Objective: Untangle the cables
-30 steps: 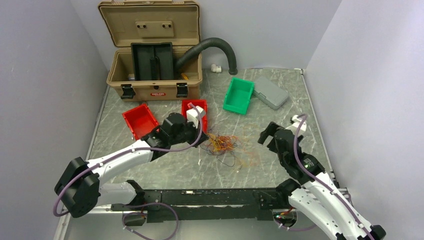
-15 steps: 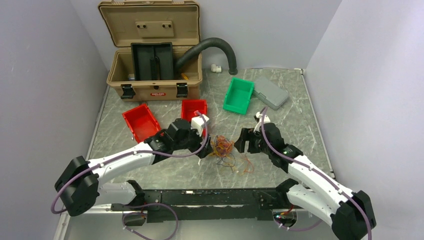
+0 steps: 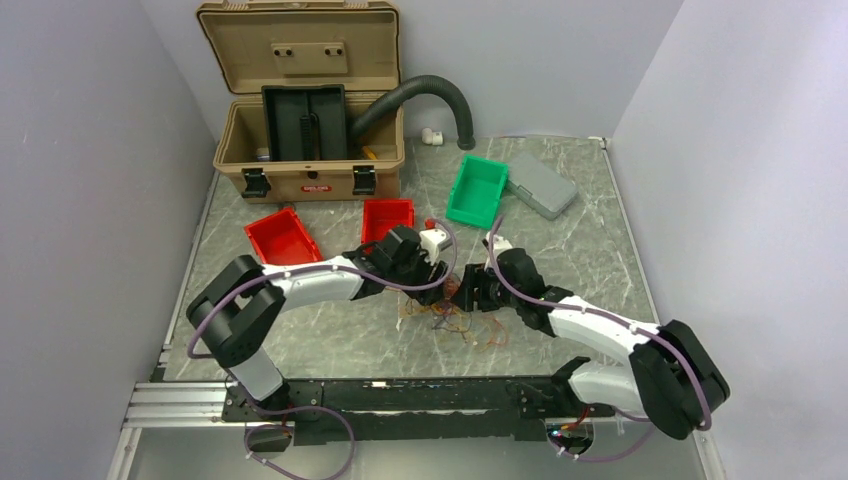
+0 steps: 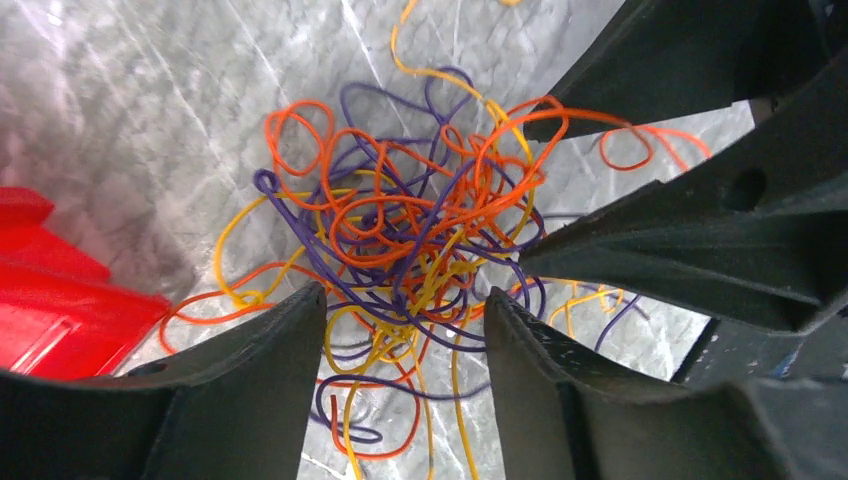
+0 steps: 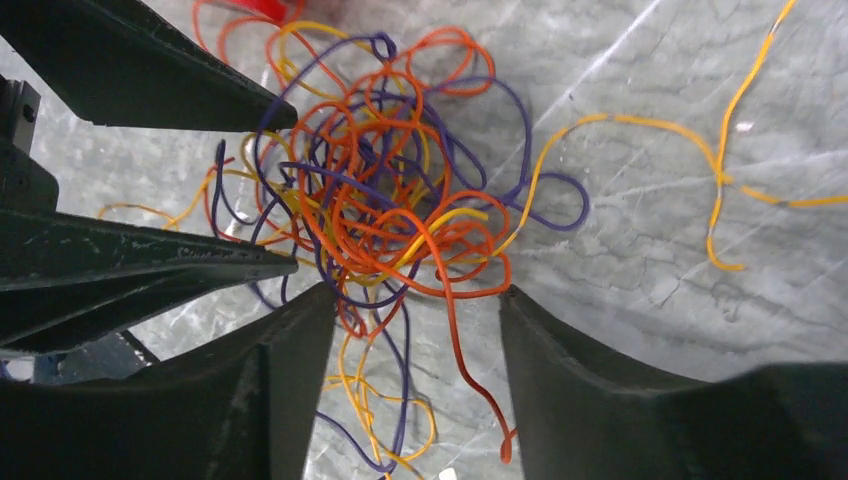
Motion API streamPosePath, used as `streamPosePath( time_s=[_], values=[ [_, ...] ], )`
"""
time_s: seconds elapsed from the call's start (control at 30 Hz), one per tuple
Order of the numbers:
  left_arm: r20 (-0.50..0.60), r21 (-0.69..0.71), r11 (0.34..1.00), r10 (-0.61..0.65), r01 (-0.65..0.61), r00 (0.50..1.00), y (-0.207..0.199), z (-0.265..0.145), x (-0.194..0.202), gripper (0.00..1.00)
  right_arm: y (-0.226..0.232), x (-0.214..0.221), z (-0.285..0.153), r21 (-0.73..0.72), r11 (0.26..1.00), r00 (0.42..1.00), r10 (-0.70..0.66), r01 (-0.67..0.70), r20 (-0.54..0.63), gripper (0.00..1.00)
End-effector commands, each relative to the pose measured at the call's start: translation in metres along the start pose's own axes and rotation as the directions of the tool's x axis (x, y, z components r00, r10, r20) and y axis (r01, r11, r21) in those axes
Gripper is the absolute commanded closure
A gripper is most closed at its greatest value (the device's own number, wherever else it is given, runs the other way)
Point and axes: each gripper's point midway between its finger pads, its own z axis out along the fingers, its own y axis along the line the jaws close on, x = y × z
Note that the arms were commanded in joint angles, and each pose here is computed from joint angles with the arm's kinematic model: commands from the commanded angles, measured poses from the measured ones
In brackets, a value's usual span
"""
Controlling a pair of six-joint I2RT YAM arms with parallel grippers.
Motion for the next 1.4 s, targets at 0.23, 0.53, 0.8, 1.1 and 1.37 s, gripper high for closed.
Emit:
streamPosePath(
  time_s=[0.23, 0.53, 0.8, 1.1, 1.37],
  values=[
    [0.063, 0.072, 0.997, -0.024, 0.02, 0.998, -0.009, 0.016, -0.018, 1.0, -0.02, -0.009, 0.007, 0.113, 0.986, 0.986, 0.111, -0.126, 0.125, 1.0],
    [0.25, -0.174, 0.972, -0.114, 0.161, 0.962, 0.048, -0.066, -0.039, 1.0, -0.131, -0.034, -0.128, 0.575, 0.599, 0.775, 0.126, -0.557, 0.619, 1.0],
    [0.398, -0.341, 0.893, -0.145, 0.292, 0.906, 0.073, -0.125, -0.037, 1.0, -0.131, -0.056, -0.188, 0.514, 0.524, 0.638, 0.075, -0.679, 0.767, 1.0],
    [0.407, -0.362, 0.885, -0.131, 0.292, 0.904, 0.072, -0.143, -0.034, 1.0, -0.129, -0.074, -0.229, 0.543, 0.49, 0.612, -0.026, -0.682, 0.791, 1.0],
    [0.401, -0.547, 0.755, -0.145, 0.363, 0.905, 0.101, -0.178, -0.009, 1.0, -0.102, -0.124, -0.274, 0.542, 0.531, 0.571, -0.127, -0.652, 0.811, 1.0]
  ],
)
